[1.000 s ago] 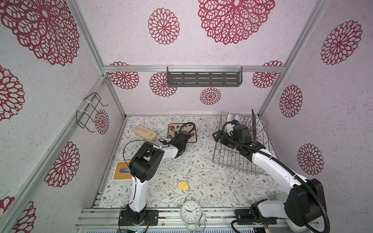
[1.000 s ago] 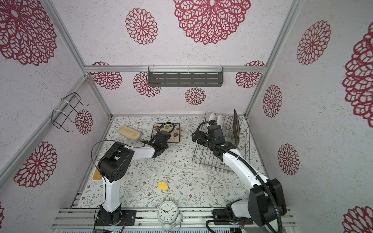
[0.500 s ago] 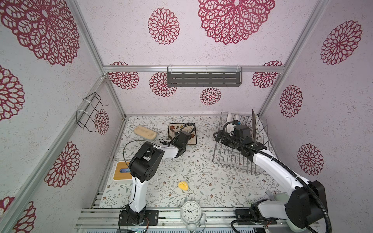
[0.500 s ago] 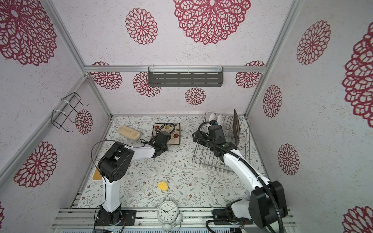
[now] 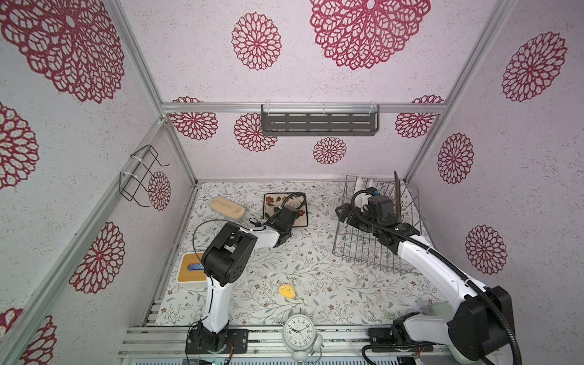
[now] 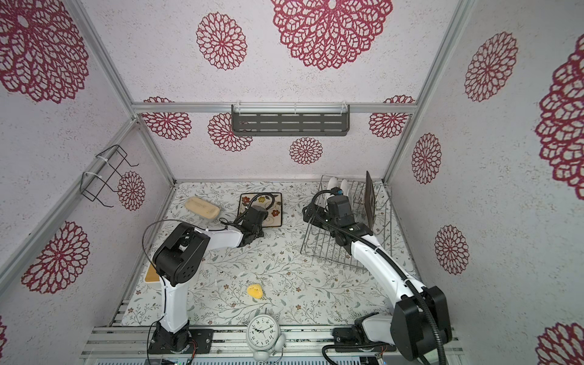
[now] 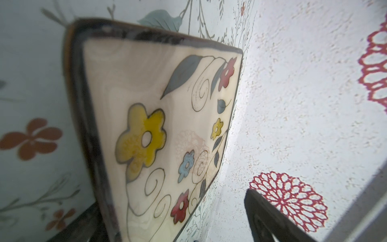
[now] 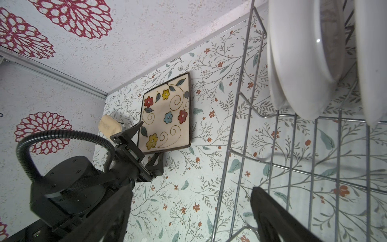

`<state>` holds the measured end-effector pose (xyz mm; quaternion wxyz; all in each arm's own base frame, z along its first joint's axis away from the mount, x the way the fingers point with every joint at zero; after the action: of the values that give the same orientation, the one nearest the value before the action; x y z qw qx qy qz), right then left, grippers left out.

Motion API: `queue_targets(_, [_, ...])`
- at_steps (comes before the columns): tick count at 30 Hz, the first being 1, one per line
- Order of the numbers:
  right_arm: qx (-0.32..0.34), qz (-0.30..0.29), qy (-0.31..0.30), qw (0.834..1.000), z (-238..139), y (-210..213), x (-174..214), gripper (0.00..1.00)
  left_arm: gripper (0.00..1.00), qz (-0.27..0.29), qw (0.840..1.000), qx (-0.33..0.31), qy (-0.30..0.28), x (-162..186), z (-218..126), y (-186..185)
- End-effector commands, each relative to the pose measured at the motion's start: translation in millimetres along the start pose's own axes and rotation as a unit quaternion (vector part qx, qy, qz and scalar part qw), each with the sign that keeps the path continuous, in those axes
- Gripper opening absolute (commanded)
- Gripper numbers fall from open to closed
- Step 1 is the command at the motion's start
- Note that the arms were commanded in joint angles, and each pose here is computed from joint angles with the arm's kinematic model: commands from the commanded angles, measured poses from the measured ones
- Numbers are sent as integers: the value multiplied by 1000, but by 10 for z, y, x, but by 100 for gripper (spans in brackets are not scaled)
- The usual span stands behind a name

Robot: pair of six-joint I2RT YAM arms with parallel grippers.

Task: Unload the plates from the dish rack
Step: 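Open the left gripper to release the plate while the right gripper moves over the rack, then lower the right gripper into the rack around the yellow-rimmed plate edge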

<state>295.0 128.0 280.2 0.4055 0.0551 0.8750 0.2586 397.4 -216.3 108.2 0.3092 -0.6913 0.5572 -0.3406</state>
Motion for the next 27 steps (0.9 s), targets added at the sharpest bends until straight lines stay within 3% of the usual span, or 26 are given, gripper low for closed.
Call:
queue_targets(1, [7, -11, -28, 1000, -149, -3, -57, 92, 97, -30, 1000, 4, 8, 10, -131, -49])
queue_targets(16, [22, -15, -41, 999, -358, -67, 29, 92, 97, -13, 999, 26, 20, 39, -501, -79])
queue_targets(22, [36, -19, -39, 998, -388, -109, 73, 92, 97, 37, 998, 26, 43, 81, -688, -100])
queue_targets(27, [58, -27, -43, 997, -400, -162, 100, 92, 97, 124, 988, 44, 79, 134, -855, -210])
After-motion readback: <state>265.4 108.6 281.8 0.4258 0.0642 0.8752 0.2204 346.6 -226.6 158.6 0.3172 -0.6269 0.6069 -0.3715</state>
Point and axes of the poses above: each gripper's point midway between its finger pads, its own z axis out along the fingers, its own y axis along the line the jaws close on, x = y × z, the point moved 10 cm from there along -z, back along the fingers, and after that the axes turned 6 degrees about -z, right-handed, at the moved point
